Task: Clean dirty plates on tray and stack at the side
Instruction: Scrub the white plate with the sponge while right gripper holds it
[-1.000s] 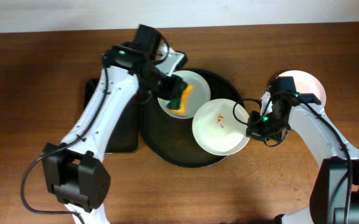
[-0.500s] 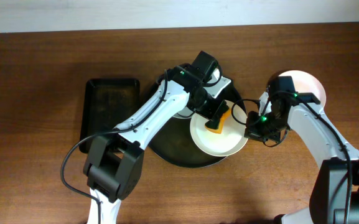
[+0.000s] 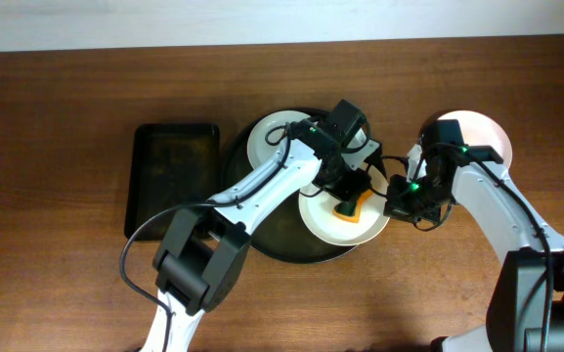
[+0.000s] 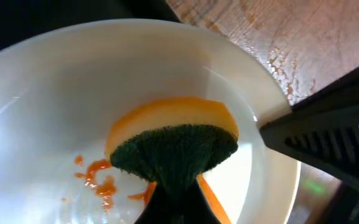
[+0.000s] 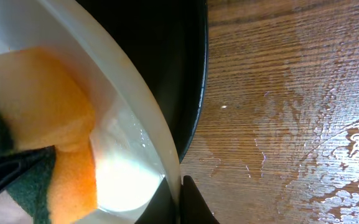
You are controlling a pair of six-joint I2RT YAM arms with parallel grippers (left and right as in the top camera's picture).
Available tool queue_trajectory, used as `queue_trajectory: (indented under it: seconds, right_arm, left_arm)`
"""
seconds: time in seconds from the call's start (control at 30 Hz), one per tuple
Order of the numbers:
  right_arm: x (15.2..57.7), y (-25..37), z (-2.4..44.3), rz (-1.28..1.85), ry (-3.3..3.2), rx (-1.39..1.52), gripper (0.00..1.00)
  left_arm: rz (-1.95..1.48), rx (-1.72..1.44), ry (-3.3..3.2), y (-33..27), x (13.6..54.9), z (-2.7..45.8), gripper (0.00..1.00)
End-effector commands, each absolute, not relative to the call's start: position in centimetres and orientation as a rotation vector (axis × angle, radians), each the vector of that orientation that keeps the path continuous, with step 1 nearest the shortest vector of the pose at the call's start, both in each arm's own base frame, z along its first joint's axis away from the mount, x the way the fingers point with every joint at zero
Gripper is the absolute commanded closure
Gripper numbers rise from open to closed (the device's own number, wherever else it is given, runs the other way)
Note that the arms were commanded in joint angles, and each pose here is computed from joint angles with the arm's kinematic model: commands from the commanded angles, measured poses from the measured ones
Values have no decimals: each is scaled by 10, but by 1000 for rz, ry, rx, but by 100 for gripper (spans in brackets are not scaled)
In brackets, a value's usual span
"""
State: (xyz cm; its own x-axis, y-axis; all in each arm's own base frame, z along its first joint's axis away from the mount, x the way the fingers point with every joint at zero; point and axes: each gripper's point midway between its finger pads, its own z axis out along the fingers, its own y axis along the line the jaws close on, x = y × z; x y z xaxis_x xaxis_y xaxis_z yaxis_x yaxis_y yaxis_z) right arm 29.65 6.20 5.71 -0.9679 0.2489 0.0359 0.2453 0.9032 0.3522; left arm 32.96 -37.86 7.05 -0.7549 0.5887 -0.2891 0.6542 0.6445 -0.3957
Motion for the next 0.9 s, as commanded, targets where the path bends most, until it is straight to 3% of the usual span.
queue_trajectory:
  seconds: [0.0, 0.27, 0.63, 0.87]
  right_arm:
    - [304, 67, 72, 590, 3006, 342, 96]
    - [304, 67, 73, 591, 3006, 341, 96]
    - [304, 67, 72, 590, 3006, 342, 96]
    - [304, 67, 72, 590, 3007, 342, 96]
  left_arm:
    - [-587, 996, 2739, -367, 343, 59, 100]
    - [-421, 936, 2642, -363, 375, 61, 100]
    - [-407, 901, 2812, -325, 361, 40, 100]
    - [-518, 890, 2670, -338, 367, 106, 100]
